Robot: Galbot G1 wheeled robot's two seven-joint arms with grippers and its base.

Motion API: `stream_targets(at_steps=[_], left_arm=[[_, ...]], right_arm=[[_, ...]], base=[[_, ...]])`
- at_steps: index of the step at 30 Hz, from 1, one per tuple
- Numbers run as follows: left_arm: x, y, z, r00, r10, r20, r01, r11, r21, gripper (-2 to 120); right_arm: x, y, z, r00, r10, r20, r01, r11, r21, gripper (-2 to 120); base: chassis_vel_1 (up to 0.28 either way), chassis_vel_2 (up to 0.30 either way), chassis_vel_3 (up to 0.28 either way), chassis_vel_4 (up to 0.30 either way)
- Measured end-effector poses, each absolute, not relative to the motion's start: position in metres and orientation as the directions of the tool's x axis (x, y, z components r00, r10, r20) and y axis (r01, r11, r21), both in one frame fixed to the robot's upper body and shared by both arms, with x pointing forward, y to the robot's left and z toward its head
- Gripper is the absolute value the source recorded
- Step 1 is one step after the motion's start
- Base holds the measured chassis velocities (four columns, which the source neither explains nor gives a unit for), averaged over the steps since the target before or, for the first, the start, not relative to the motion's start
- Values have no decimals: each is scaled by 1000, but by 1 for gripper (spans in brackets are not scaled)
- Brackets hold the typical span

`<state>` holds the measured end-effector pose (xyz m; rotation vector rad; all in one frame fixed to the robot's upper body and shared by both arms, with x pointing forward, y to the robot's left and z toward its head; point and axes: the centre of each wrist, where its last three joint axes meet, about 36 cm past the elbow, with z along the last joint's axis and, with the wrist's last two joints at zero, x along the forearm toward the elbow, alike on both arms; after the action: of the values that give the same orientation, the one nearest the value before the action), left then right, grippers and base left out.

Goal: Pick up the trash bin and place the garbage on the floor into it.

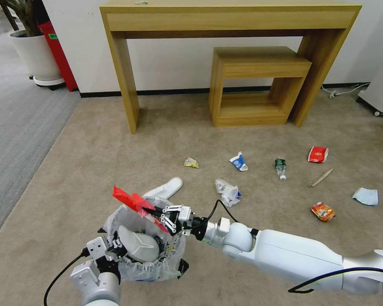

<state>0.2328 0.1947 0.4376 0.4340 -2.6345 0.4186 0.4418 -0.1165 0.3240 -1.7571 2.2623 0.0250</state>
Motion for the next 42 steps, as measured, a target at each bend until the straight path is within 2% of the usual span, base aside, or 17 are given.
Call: stream_targets(at_steps=[5,8,9,12,14,15,19,20,22,24,25,27,28,29,31,35,42], left_arm=[[232,194,438,-856,-231,462,-362,906,-219,3],[231,193,439,-857,-228,462,-360,907,-220,3],[231,193,439,-857,-228,462,-360,907,-220,3],[231,193,439,-858,-227,462,-358,908,-219,3],[231,193,439,-858,-226,462,-358,908,-219,3],[231,193,438,-858,-225,462,-357,908,-220,3],[232,193,437,-857,-224,464,-356,908,-220,3],[233,194,435,-856,-224,466,-357,908,-219,3],[234,195,434,-855,-226,467,-359,908,-218,3],[235,198,432,-852,-230,471,-363,907,-214,3],[235,198,432,-852,-230,471,-363,907,-214,3],[236,201,430,-850,-233,473,-366,906,-211,3],[237,202,429,-849,-233,474,-367,906,-211,3],[237,202,429,-849,-233,474,-367,906,-211,3],[239,202,427,-848,-229,478,-365,906,-215,3],[242,201,426,-850,-222,478,-363,904,-224,3],[244,197,427,-853,-211,477,-357,903,-239,3]], right_arm=[[441,-119,313,-224,-953,-202,-951,259,-169,0],[437,-124,303,-236,-954,-183,-948,267,-171,12],[437,-124,303,-236,-954,-183,-948,267,-171,12],[434,-130,300,-248,-952,-179,-945,278,-171,26],[433,-130,300,-249,-952,-179,-945,280,-171,28],[433,-131,300,-253,-950,-181,-943,284,-172,37],[434,-132,304,-266,-944,-196,-938,300,-175,48],[433,-130,312,-286,-933,-217,-930,325,-169,55],[433,-129,319,-303,-924,-233,-925,344,-162,58],[433,-128,334,-356,-896,-264,-906,400,-136,70],[433,-128,334,-356,-896,-264,-906,400,-136,70],[432,-129,350,-403,-866,-296,-888,448,-104,78],[434,-132,355,-416,-856,-307,-881,464,-98,84],[434,-132,355,-416,-856,-307,-881,464,-98,84],[435,-139,361,-432,-843,-319,-870,483,-97,95],[432,-148,360,-442,-841,-311,-865,492,-103,100],[426,-152,348,-440,-852,-283,-867,485,-112,100]], base=[[0,0,0,0],[0,0,0,0],[0,0,0,0],[0,0,0,0],[0,0,0,0],[0,0,0,0],[0,0,0,0],[0,0,0,0],[0,0,0,0],[0,0,0,0],[0,0,0,0],[0,0,0,0],[0,0,0,0],[0,0,0,0],[0,0,0,0],[0,0,0,0],[0,0,0,0]])
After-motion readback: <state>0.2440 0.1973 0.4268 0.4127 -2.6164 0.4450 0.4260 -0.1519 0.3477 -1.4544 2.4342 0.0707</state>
